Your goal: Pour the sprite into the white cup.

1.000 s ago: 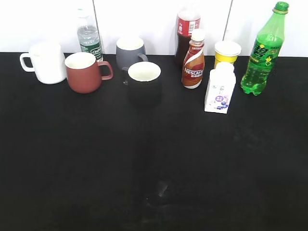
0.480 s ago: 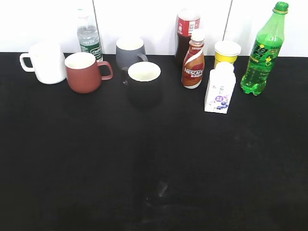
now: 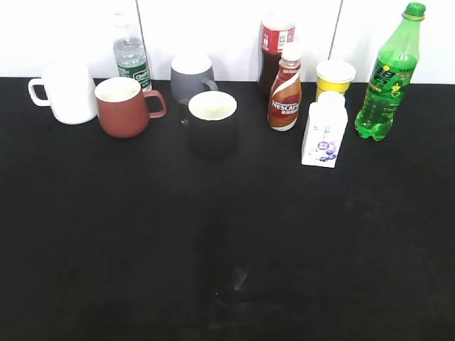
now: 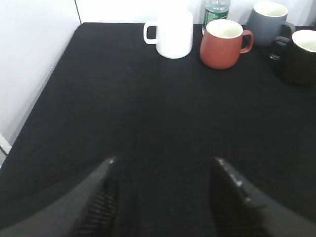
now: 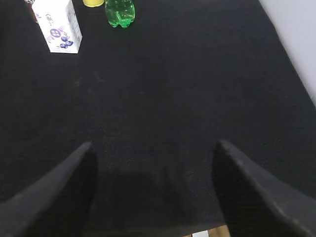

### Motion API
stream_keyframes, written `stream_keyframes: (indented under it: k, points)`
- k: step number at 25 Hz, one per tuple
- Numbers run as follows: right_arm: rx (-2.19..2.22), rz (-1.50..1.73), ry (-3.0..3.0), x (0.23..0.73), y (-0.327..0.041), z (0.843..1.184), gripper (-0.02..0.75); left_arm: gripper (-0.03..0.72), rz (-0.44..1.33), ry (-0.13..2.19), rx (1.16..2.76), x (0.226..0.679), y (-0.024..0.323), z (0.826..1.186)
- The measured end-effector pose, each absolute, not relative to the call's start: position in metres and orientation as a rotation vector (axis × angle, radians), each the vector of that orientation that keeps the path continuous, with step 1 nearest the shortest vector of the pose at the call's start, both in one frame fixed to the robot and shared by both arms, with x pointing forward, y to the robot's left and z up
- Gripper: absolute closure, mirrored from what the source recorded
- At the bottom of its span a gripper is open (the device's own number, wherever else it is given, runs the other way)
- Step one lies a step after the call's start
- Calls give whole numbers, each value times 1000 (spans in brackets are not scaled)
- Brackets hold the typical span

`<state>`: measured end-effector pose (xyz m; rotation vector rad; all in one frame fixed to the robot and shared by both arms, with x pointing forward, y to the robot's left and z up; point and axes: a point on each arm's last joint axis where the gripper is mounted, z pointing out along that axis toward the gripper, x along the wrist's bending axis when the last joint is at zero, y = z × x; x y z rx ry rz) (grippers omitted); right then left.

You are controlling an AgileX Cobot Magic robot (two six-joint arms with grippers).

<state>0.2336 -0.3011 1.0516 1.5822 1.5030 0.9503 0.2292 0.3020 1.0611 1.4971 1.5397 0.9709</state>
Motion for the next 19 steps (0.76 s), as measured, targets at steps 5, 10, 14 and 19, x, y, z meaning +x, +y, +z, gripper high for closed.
stream_keyframes:
  k: [5, 10, 14, 19]
  points:
    - [1583, 952, 1504, 234, -301, 1052, 195, 347, 956, 1517, 1513, 229, 302, 1061]
    - [1583, 955, 1504, 234, -301, 1052, 195, 440, 949, 1506, 1521, 229, 302, 1061]
    - [1583, 955, 1504, 234, -301, 1052, 195, 445, 948, 1506, 1520, 229, 302, 1061]
    - [1584, 955, 1504, 234, -301, 1052, 195, 445, 948, 1505, 1521, 229, 302, 1061]
